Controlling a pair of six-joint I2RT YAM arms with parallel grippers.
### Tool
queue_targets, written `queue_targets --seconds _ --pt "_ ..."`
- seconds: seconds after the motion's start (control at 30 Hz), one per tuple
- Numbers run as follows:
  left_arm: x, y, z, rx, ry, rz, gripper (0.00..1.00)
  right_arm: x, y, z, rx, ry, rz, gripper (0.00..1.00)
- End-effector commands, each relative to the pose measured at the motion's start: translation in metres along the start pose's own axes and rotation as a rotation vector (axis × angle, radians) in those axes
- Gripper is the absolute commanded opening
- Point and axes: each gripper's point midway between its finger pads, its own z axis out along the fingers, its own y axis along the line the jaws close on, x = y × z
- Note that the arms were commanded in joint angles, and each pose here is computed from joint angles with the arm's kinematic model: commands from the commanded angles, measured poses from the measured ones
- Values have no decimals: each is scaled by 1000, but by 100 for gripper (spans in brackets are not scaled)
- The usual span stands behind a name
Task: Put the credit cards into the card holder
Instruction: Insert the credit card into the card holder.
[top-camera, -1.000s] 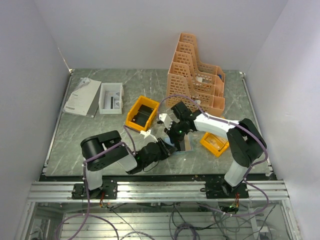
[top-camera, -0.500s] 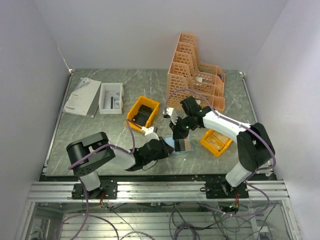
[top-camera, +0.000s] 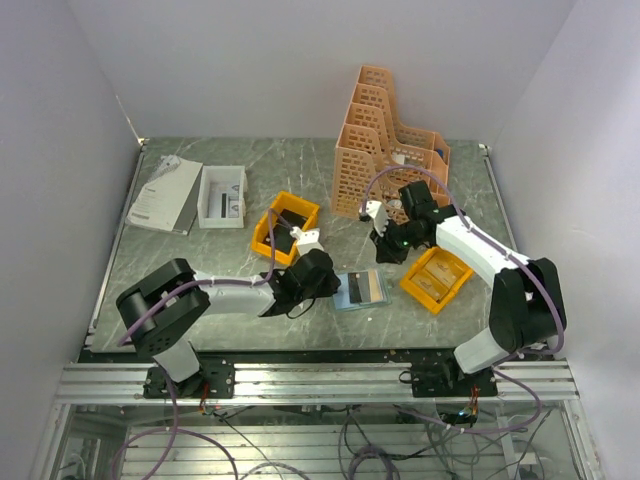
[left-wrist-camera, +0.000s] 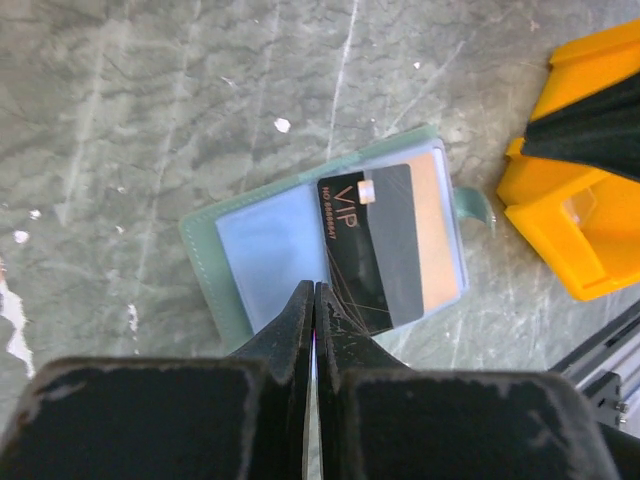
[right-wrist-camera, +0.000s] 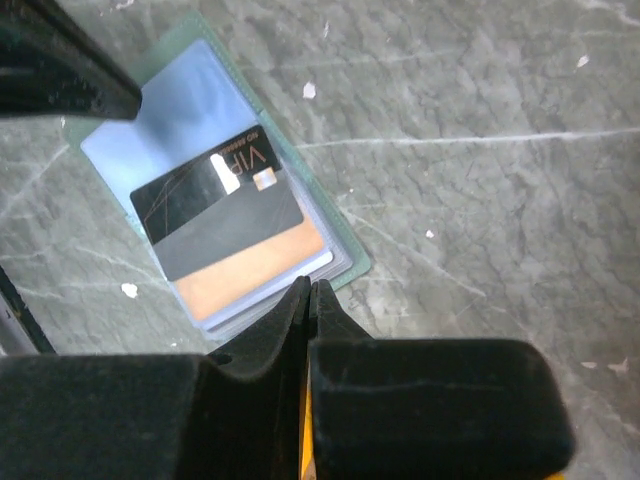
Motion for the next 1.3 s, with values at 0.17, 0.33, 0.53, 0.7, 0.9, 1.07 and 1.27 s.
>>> queue_targets --seconds 0.17,0.33,0.53,0.7,0.9,1.07,1.27 --pt "13 0 8 -25 129 107 7 41 16 9 -111 143 15 0" --pt "17 2 13 -49 159 131 7 56 15 11 -99 184 42 0" --pt "22 3 16 -53 185 137 7 66 17 18 -127 224 72 0" --pt "26 2 19 -46 200 130 7 56 23 15 -163 183 70 0" --pt "29 2 20 -47 210 126 7 43 34 12 -222 120 56 5" --pt "32 2 23 -50 219 125 7 47 30 16 -200 136 78 12" --pt "34 4 25 -56 230 120 7 57 23 21 -162 174 108 23"
